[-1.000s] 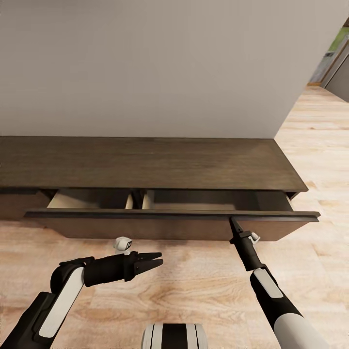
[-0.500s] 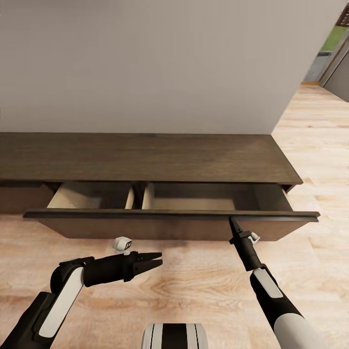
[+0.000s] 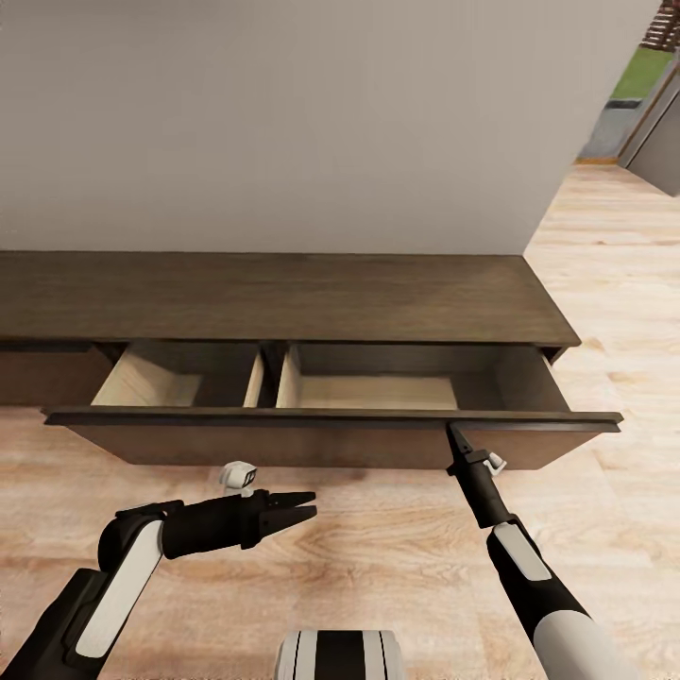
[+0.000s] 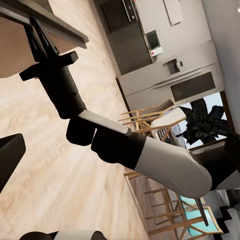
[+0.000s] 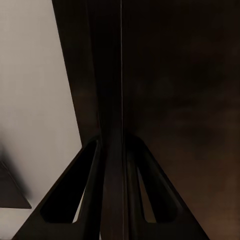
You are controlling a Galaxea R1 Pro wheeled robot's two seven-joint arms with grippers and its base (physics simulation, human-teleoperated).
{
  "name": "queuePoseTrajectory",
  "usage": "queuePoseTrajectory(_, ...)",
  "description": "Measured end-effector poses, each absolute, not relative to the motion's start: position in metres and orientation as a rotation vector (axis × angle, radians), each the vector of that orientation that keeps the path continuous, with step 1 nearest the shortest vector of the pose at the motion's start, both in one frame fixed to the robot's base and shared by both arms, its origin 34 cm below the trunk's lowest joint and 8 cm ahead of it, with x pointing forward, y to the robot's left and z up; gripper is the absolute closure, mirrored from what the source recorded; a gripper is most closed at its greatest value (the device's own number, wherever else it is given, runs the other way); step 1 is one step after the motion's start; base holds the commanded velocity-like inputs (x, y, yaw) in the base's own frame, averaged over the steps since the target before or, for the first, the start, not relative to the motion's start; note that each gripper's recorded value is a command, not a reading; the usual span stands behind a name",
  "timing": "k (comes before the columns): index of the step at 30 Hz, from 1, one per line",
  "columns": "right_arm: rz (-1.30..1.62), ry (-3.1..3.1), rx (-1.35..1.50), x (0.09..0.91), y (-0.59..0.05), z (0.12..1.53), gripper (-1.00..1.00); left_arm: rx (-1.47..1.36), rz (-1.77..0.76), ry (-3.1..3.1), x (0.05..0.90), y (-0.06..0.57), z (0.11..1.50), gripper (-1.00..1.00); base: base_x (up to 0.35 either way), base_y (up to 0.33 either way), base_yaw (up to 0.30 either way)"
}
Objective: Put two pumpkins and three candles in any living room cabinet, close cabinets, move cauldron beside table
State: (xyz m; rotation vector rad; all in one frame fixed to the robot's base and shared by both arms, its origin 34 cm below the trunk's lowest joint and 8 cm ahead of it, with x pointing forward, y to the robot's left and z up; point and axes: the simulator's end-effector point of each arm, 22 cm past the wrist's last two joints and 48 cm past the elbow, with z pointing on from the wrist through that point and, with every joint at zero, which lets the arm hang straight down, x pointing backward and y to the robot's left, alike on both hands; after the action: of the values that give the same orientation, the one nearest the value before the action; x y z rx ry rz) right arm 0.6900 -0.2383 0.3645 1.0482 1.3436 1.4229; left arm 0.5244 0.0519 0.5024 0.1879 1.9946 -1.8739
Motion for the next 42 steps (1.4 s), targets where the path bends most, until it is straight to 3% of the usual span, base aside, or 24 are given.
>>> queuePoseTrajectory(42, 1.426, 1.343, 1.050, 0.6900, -0.2369, 0.3646, 1.00, 0.188, -1.874, 1.994, 0.5244, 0.0519, 0.5026, -1.00, -0.070, 0.000, 0.000)
